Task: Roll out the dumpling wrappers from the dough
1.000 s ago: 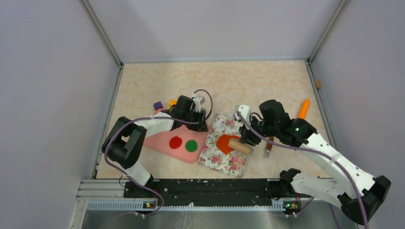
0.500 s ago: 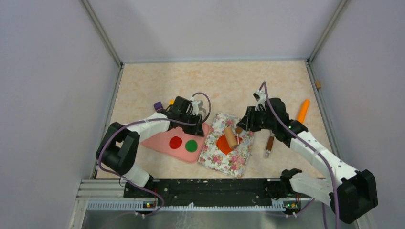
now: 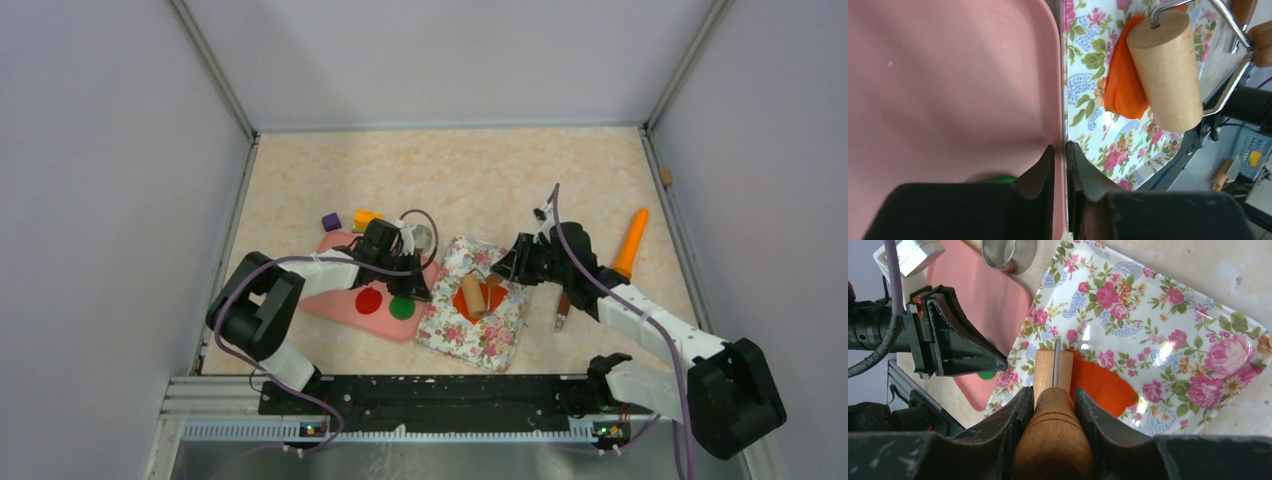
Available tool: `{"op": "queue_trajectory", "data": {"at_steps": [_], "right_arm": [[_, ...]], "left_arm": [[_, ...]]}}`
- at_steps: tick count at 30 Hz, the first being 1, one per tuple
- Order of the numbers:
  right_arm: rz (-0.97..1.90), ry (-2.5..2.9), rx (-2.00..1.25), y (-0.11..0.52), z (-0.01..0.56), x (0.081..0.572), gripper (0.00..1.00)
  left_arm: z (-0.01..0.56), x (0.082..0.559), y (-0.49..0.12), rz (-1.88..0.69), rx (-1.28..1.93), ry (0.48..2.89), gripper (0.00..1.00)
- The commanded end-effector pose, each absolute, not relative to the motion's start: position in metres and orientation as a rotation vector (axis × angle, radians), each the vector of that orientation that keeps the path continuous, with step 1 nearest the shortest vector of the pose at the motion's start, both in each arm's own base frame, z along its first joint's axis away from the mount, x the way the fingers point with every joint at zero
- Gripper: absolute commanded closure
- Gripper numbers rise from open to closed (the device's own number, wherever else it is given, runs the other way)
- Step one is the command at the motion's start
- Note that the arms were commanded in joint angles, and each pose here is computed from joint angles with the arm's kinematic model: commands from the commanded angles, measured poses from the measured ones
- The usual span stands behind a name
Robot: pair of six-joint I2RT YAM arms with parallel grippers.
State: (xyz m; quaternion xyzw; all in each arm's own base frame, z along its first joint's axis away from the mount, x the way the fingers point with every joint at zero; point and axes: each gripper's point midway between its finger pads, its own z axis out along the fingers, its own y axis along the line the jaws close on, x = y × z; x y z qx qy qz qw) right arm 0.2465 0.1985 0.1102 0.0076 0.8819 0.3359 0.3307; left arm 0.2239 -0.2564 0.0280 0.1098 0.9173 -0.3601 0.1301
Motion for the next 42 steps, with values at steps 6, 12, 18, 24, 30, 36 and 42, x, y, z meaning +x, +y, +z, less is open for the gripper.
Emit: {"op": "queue_trajectory", "data": {"at_steps": [6, 12, 18, 24, 30, 36, 42], "right_arm": [[0.653, 2.247, -0.286, 0.201, 0.067, 0.237, 1.00], [0.693, 2.296, -0.365, 0.220, 0.047, 0.211, 1.00], [0.867, 2.209, -0.430, 0.251, 0.070, 0.203, 1.00], [1.187, 1.976, -0.651, 0.290, 0.174, 0.194, 1.00], [1.131, 1.845, -0.866, 0.277, 0.229, 0.185, 1.00], [1.055, 1.705, -1.090, 0.259, 0.262, 0.193, 1.00], [0.893, 1.491, -1.256, 0.254, 0.288, 0.199, 1.00]], "left_arm": [[0.000, 0.224, -0.255, -0.976, 0.178, 2.719, 1.00], [-0.002, 0.230, -0.258, -0.971, 0.151, 2.709, 1.00], [0.001, 0.235, -0.255, -0.948, 0.123, 2.709, 1.00], [0.040, 0.258, -0.256, -0.994, 0.143, 2.652, 0.78], [0.112, 0.274, -0.256, -1.028, 0.311, 2.455, 0.55], [0.189, 0.261, -0.261, -0.965, 0.794, 1.965, 0.50], [0.240, 0.219, -0.290, -0.791, 1.275, 1.419, 0.47]]}}
